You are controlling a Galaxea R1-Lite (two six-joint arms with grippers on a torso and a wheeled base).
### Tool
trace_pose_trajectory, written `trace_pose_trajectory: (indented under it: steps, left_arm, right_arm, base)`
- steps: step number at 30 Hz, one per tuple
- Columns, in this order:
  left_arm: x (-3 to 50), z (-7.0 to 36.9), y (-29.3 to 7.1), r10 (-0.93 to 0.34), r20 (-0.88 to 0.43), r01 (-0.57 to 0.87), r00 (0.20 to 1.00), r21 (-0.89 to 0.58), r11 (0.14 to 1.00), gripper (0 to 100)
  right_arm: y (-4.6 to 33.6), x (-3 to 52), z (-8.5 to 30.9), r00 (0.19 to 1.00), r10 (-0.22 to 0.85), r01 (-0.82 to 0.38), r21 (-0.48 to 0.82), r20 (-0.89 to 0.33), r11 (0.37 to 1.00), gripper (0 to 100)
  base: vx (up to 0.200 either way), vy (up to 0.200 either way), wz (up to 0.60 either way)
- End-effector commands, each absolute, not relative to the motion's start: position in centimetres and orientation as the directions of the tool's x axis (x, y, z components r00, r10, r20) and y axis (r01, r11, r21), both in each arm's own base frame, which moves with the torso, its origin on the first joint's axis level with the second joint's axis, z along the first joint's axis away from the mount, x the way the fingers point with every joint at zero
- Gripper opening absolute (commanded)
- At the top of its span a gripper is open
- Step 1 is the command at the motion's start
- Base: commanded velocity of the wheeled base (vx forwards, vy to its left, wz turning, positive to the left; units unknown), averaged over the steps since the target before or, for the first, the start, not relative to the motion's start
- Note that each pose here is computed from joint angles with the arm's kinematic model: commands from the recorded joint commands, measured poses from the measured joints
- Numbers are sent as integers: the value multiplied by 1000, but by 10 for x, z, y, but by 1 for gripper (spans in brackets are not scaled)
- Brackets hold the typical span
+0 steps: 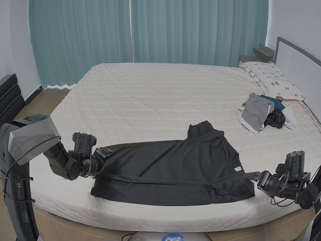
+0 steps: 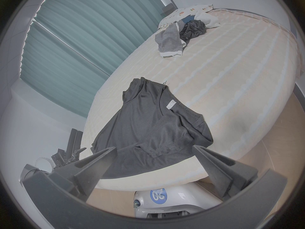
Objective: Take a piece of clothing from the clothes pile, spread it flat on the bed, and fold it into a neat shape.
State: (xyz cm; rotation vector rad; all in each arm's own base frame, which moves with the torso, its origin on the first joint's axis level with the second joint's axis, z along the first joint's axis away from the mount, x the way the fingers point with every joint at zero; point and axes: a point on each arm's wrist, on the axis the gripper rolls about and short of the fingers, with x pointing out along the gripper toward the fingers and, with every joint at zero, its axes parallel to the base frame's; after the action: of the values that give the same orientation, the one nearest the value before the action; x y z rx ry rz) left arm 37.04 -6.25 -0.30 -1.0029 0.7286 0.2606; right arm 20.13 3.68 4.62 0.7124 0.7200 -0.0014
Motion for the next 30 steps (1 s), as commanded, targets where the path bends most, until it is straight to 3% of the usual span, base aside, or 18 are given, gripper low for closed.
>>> trace_pose_trajectory:
  steps: [1,8,15,16,30]
  left_arm:
    - [372,-7,-61,-111,-668,-522,736,-664,535,100]
    - [361,-18,-60,-86,-707,-521,702,-592,615,100]
    - [362,-18,-61,-87,-705,-516,704,-593,618,100]
    - [362,-18,-61,-86,-706,-518,703,-591,619,0]
    - [365,-19,-57,-1,-700,-553,714,-565,613,0]
  right_arm:
    - [37,201,46,760,235,238,595,-606,768,100]
    - [37,201,46,761,235,238,597,-605,766,100]
    - [37,201,45,759,235,240,596,-607,766,100]
    - [37,201,45,759,235,240,596,-607,766,100]
    - [36,202,39,756,229,248,592,-613,767,100]
  base:
    - [0,0,0]
    - [0,0,0]
    - [0,0,0]
    - [0,0,0]
    - [0,0,0]
